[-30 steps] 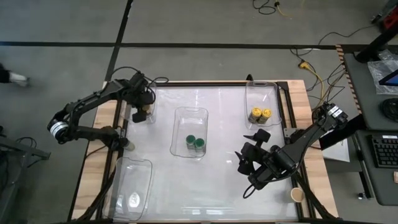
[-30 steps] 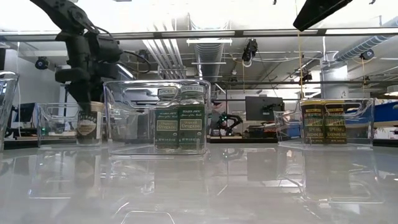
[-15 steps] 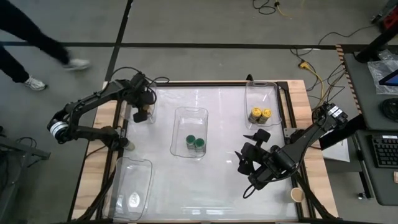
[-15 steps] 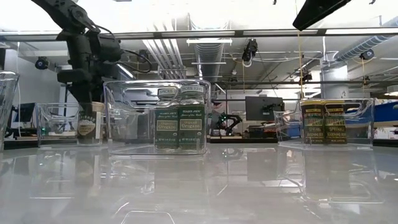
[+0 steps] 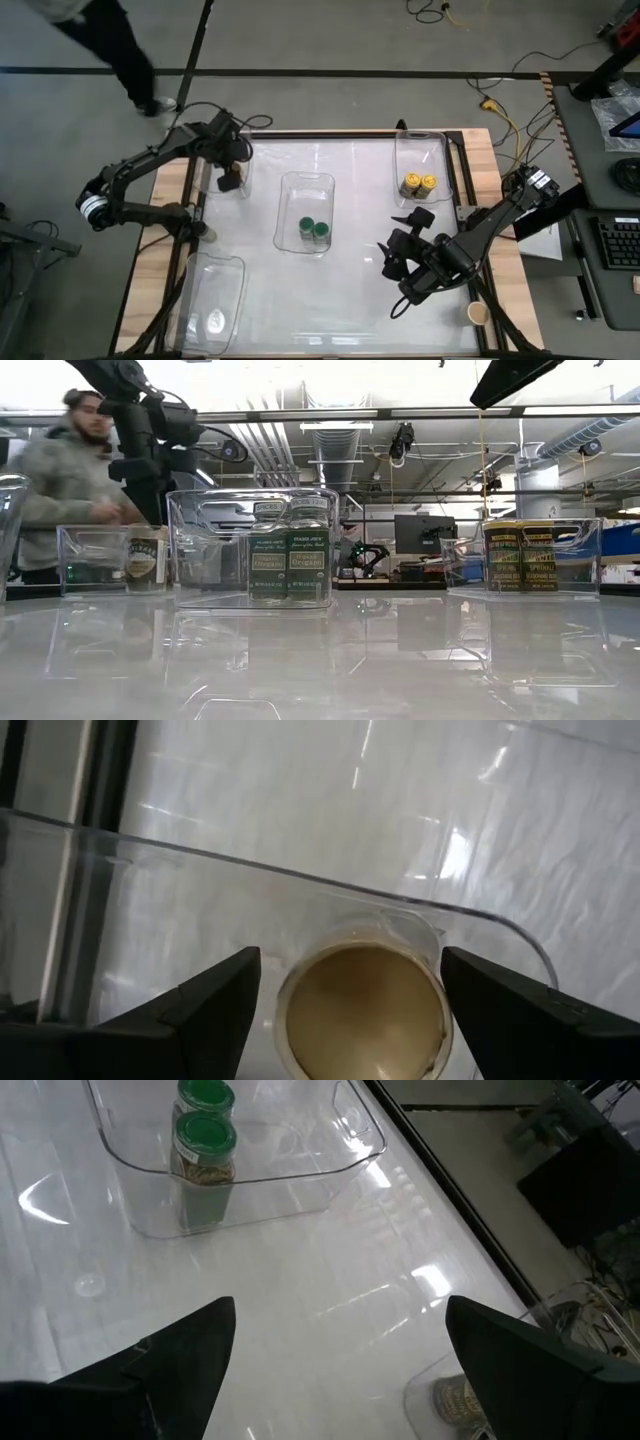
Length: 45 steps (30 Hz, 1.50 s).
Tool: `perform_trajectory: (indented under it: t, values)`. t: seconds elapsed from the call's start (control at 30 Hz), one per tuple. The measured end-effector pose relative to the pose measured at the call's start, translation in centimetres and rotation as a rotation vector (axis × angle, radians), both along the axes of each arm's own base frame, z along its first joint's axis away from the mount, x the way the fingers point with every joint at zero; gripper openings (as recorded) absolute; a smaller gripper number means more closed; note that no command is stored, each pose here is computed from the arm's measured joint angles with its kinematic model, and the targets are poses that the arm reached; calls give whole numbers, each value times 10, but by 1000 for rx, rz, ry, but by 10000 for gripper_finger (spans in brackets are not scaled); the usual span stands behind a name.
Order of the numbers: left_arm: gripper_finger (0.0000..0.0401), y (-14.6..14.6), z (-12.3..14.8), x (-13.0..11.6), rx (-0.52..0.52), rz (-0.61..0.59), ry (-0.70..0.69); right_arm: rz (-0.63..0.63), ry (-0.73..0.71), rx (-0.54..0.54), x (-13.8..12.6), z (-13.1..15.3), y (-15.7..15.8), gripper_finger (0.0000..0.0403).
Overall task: Sort spices by type
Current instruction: Put the top golden seasoning bottle into the top left transparent bin, then put the golden seasoning bottle into the top left transparent bin
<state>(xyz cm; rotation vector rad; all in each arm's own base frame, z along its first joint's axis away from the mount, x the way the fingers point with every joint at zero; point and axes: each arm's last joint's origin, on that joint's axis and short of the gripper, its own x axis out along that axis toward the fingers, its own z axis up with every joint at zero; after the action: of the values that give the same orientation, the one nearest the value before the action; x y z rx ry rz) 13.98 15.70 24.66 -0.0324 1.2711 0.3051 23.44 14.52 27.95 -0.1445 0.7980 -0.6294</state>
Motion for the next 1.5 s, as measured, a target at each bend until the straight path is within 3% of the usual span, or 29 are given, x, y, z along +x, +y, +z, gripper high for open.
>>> perform_trajectory:
  t: [0.27, 0.43, 0.57, 0.73, 0.9, 1.03, 1.13, 1.3, 1.5]
  values:
    - [293, 1, 25, 7, 24, -1, -57, 0, -1, 0, 0, 0, 0, 352]
    - [293, -4, 67, 20, 64, -12, -178, -4, -20, -28, 0, 1, -1, 352]
    - [293, -15, 106, 31, 6, -29, -375, 5, -23, -51, 1, 1, -1, 352]
    - [289, -38, 134, 46, -104, -106, -532, 16, -12, -74, 2, 1, -2, 352]
    - [282, -73, 139, 70, -173, -225, -597, 39, 0, -116, 1, 4, -5, 352]
    - [279, -110, 143, 91, -196, -329, -666, 99, 15, -120, 2, 25, -4, 352]
    - [279, -140, 143, 104, -146, -379, -694, 182, 55, -56, 2, 40, -1, 352]
    - [278, -186, 136, 124, -80, -436, -763, 341, 203, 228, -2, 48, 7, 352]
    - [278, -220, 110, 147, -60, -474, -810, 371, 258, 376, -2, 47, 12, 352]
